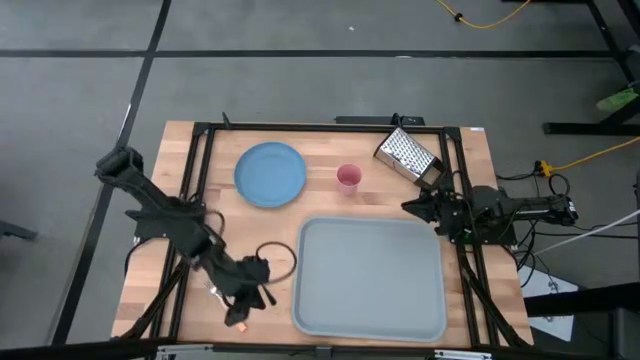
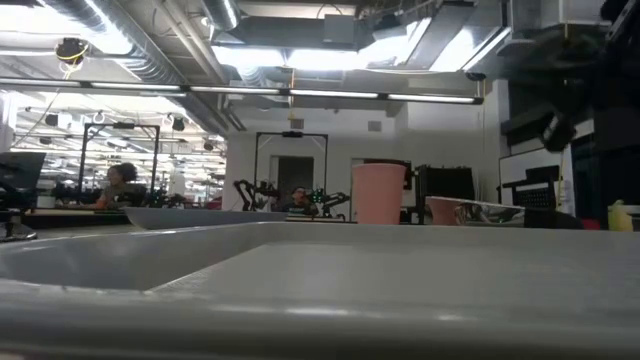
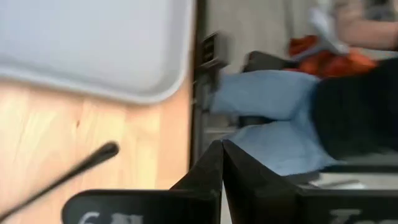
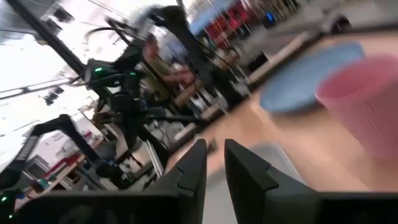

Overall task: Pick and place plate/cup/fork/spoon on tray
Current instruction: Adjust the black spoon

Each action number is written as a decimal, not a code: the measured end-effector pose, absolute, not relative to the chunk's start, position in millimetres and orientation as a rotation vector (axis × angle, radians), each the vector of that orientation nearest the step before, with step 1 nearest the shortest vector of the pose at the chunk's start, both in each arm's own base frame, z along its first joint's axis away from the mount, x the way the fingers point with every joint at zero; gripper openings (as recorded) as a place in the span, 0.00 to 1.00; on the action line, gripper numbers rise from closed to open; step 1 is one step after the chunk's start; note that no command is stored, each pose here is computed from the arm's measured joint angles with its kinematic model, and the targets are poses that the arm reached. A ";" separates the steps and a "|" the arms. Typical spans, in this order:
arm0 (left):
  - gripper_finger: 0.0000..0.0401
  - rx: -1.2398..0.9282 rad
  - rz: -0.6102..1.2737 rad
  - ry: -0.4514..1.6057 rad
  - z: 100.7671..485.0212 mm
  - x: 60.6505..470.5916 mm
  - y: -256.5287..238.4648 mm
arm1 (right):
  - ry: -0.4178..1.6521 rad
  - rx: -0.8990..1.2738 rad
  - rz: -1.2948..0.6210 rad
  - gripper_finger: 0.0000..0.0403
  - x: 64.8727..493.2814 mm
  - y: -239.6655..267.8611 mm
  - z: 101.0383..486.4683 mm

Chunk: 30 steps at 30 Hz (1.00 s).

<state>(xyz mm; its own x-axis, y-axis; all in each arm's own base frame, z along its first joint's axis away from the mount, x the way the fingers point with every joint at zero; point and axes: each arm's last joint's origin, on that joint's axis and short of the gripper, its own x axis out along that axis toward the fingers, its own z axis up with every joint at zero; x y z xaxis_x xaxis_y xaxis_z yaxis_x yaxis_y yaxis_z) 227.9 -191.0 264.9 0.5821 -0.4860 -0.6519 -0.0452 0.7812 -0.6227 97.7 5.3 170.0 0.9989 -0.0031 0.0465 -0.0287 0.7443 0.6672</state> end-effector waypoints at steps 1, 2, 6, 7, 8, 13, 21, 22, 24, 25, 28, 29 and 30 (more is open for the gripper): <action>0.00 -0.646 -0.249 0.953 256.2 230.4 -195.3 | -0.031 0.752 0.006 0.15 97.7 5.2 168.4; 0.00 -0.653 -0.219 0.978 247.8 233.5 -198.2 | -0.031 0.758 0.006 0.15 97.9 5.3 168.4; 0.00 -0.705 -0.097 1.081 215.4 243.1 -208.5 | -0.035 0.759 0.023 0.15 97.8 6.7 169.4; 0.00 -0.711 -0.071 1.106 207.0 244.7 -211.1 | -0.034 0.757 0.026 0.15 97.7 7.0 169.4; 0.00 -0.715 -0.043 1.136 198.4 246.0 -213.2 | -0.033 0.752 0.028 0.15 97.7 7.3 169.4; 0.00 -0.743 0.091 1.292 163.2 247.0 -218.3 | -0.023 0.724 0.038 0.15 97.7 8.6 168.7; 0.00 -0.673 0.257 1.368 142.0 247.5 -206.0 | -0.021 0.703 0.043 0.15 97.6 9.2 168.8; 0.00 -0.660 0.280 1.376 142.1 247.4 -202.8 | -0.021 0.702 0.043 0.15 97.6 9.2 168.8; 0.00 -0.635 0.333 1.379 141.2 247.6 -195.9 | -0.019 0.702 0.042 0.15 97.7 9.2 168.6; 0.00 -0.628 0.347 1.377 141.2 248.1 -193.4 | -0.019 0.702 0.042 0.15 97.7 9.2 168.6; 0.00 -0.604 0.346 1.374 142.1 253.3 -184.4 | -0.017 0.700 0.041 0.15 97.8 9.2 168.4; 0.00 -0.599 0.347 1.371 142.1 255.2 -181.7 | -0.017 0.699 0.041 0.15 97.8 9.2 168.4; 0.00 -0.590 0.345 1.367 142.1 257.2 -178.9 | -0.017 0.698 0.041 0.15 97.8 9.2 168.4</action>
<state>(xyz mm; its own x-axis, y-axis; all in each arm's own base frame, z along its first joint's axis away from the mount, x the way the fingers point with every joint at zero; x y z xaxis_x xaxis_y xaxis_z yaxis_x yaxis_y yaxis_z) 257.2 -178.9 142.1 0.1849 -0.1055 -0.9771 -0.5561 0.8085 -0.1926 97.8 9.2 168.4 0.9991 0.0324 0.0291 -0.0435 0.7653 0.6423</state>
